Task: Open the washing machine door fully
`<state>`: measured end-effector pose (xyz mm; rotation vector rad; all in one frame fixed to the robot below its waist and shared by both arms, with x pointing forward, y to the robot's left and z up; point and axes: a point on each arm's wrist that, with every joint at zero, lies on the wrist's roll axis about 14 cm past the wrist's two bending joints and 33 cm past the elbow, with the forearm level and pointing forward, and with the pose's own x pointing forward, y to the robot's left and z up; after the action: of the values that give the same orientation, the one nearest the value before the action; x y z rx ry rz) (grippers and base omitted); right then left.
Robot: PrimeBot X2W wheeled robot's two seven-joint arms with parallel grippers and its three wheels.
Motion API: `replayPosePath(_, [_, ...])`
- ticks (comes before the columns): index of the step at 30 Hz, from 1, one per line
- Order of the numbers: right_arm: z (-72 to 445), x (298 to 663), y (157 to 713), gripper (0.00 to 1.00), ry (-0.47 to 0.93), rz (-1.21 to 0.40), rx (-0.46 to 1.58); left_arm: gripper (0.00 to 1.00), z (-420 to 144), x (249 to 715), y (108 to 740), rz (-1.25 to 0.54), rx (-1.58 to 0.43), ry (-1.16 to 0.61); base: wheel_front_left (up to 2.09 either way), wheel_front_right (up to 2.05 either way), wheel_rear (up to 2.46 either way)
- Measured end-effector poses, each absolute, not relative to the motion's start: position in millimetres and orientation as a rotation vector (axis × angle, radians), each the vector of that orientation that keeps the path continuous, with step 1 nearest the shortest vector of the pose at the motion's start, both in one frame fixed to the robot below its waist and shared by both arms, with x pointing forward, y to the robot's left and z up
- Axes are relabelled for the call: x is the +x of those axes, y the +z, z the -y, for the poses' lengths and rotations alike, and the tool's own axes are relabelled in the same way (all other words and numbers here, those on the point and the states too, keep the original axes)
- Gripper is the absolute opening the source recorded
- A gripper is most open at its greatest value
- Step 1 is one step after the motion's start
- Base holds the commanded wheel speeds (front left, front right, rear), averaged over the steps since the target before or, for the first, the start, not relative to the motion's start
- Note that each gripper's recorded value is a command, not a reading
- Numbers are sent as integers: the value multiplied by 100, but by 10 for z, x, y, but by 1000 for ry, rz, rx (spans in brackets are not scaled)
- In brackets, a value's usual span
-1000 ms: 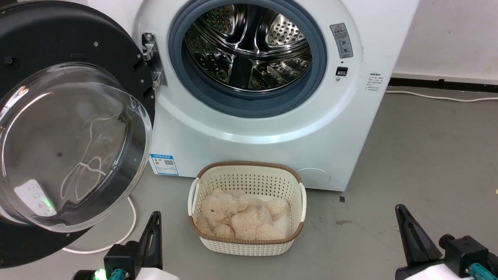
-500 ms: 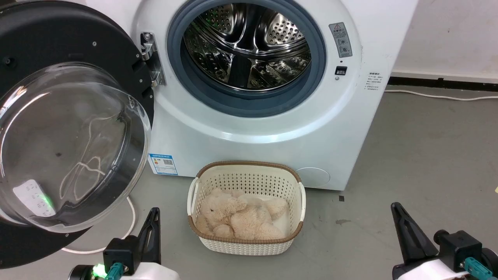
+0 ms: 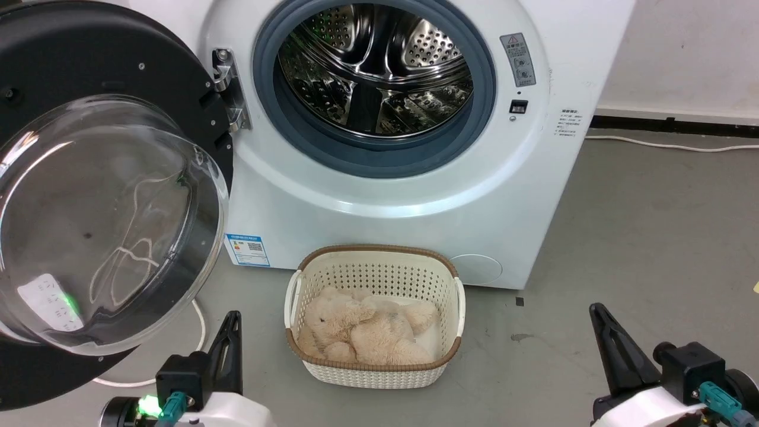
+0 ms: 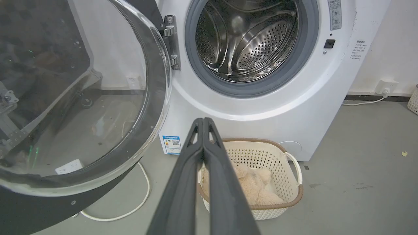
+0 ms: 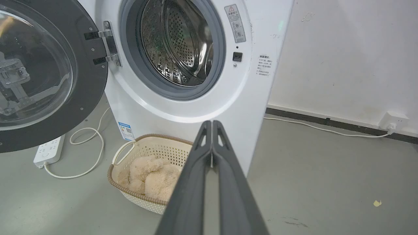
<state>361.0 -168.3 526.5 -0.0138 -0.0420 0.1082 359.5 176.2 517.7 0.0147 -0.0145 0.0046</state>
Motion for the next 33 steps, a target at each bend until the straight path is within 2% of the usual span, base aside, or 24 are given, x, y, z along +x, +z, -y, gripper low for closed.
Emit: replayPosePath(33, [1617,3679,5238,0,127,-8,-43,0,-1767,3682,5209,-17,42,-1,0,0,0])
